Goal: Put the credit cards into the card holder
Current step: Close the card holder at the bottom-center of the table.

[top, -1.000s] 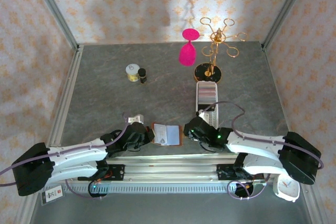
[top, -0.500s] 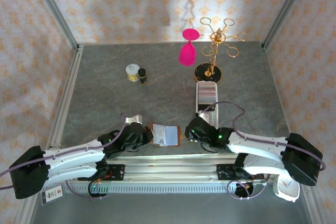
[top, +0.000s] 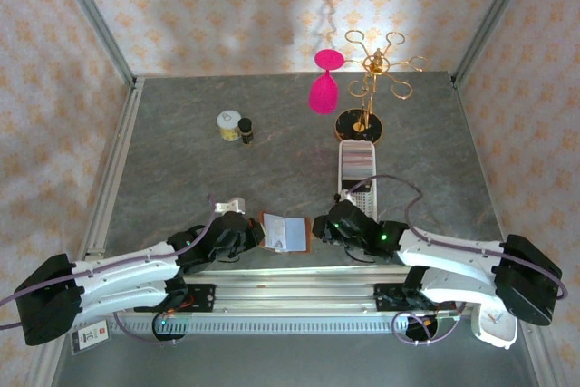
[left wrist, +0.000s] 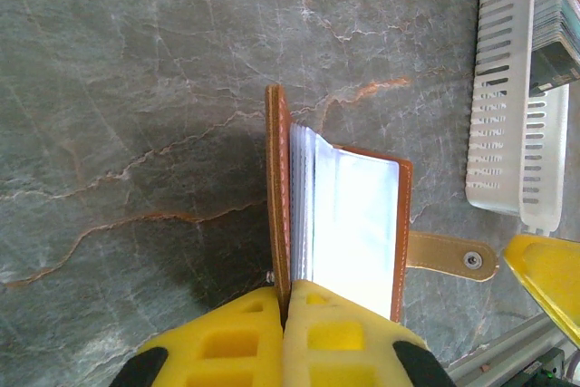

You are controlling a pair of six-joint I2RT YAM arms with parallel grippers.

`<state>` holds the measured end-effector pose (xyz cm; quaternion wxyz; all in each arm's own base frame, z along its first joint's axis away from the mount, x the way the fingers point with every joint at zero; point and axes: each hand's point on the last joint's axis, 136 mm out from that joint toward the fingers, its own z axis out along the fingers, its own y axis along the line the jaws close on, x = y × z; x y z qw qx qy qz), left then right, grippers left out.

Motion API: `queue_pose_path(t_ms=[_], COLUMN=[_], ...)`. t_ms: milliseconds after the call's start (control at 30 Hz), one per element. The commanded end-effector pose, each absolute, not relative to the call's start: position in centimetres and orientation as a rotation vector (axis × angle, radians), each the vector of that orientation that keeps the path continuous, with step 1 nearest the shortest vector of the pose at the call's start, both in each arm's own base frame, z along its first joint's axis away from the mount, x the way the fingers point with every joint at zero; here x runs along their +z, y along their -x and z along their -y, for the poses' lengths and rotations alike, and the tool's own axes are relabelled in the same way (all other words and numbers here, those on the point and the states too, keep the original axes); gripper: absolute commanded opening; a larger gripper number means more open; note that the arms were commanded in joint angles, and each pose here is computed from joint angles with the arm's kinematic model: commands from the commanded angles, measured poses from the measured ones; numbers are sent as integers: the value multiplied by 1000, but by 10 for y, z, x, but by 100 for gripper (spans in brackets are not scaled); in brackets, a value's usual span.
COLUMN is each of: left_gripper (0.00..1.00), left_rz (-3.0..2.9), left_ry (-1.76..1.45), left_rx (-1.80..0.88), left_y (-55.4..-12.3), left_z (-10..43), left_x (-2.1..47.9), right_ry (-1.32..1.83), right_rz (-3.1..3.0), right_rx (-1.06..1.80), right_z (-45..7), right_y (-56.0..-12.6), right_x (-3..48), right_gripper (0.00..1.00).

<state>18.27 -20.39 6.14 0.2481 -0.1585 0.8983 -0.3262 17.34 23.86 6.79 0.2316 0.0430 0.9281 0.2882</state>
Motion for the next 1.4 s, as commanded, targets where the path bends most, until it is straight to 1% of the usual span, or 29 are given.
queue_pose_path(t_ms=[0,167,267,333,567,667,733,767,800,867,933,967,1100,1267,1367], left_gripper=[2,2,2,2,2,2,6,9,14,28,38,42,44,43,41], left_rz=[-2456,-2460,-2462,-2459,-2460,-2452,-2441,-2435,-2427,-2404,-2374,-2364,-2319,-2255,-2246], left_ry=[427,425,427,429,425,416,400,393,379,369,338,331,286,241,212], left_rx=[-835,-834,-832,-835,-840,-856,-867,-877,-895,-933,-985,-1000,-1060,-1162,-1214], left_y=[-181,-180,-180,-180,-179,-180,-182,-182,-182,-184,-187,-188,-196,-201,-198], left_z=[196,196,196,196,196,198,200,202,205,210,218,221,238,262,279], left_x=[56,55,55,55,56,59,63,66,69,76,85,89,110,131,132], right_ry=[-95,-96,-104,-105,-101,-99,-97,-97,-97,-90,-90,-93,-95,-99,-116], right_rz=[-2580,-2580,-2570,-2568,-2581,-2583,-2587,-2589,-2593,-2598,-2601,-2601,-2598,-2592,-2581], right_rx=[748,734,729,728,718,721,724,726,728,740,750,755,782,795,811], right_z=[-237,-237,-235,-234,-231,-232,-232,-233,-233,-235,-236,-236,-238,-238,-238], right_y=[-172,-173,-174,-173,-171,-171,-170,-170,-169,-168,-167,-167,-166,-165,-165], right_x=[61,59,61,61,55,55,54,54,53,53,52,51,49,48,48], right_gripper=[30,24,19,13,10,5,0,0,0,0,0,0,0,0,0])
